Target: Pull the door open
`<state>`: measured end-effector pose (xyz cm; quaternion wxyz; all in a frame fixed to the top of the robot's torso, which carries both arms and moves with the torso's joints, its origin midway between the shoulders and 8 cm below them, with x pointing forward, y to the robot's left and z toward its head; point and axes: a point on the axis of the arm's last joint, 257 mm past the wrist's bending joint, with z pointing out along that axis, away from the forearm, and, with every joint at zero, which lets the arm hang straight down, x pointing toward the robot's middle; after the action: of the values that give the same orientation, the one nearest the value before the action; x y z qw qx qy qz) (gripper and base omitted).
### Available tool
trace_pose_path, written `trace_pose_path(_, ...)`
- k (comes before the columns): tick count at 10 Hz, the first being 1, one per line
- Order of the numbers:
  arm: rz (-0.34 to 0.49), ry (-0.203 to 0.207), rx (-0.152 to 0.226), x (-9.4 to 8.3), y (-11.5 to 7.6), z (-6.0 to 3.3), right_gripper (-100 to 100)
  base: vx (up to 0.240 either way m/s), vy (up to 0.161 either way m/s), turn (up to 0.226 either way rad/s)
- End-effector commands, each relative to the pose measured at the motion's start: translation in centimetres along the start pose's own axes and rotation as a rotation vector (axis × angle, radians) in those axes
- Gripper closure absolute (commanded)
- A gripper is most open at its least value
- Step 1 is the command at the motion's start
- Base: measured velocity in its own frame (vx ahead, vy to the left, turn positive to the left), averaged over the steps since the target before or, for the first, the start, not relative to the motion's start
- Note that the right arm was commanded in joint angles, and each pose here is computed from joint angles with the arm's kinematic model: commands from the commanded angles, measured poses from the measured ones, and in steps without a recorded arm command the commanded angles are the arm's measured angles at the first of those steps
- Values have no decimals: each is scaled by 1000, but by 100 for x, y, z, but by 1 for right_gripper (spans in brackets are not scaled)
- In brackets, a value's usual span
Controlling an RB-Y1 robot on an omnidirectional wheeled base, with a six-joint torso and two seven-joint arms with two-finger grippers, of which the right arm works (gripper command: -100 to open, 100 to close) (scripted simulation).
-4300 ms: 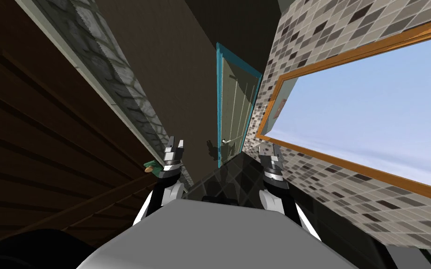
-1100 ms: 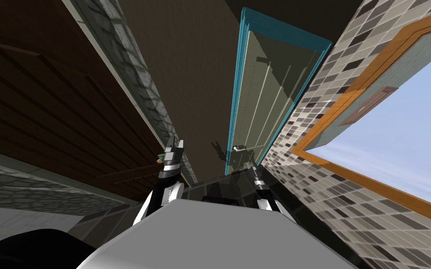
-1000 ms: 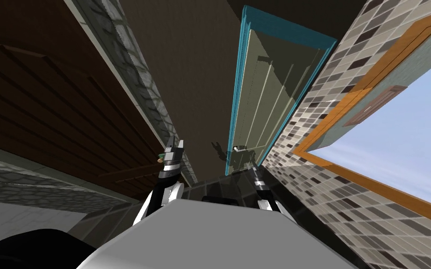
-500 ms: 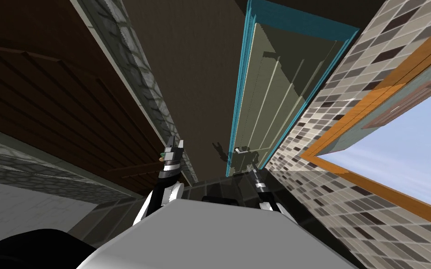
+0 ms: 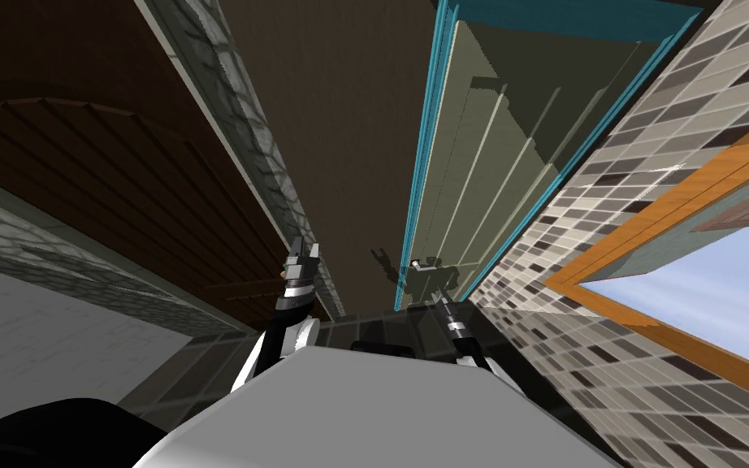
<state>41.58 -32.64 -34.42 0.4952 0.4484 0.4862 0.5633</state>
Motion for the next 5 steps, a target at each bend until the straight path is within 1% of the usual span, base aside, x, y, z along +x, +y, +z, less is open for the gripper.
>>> trace_pose_path(1,-2,-3,21,-48,-92,-35,-100,33,-48,55)
trace_pose_path(2,-5,1,27,-80,-114,-36,-100,42,-43,72)
trace_pose_path(4,-9,-6,57,-145,-225,-102,-100,26,-30,73)
trace_pose_path(5,-12,-7,74,-192,-282,-134,-100,39,-42,164)
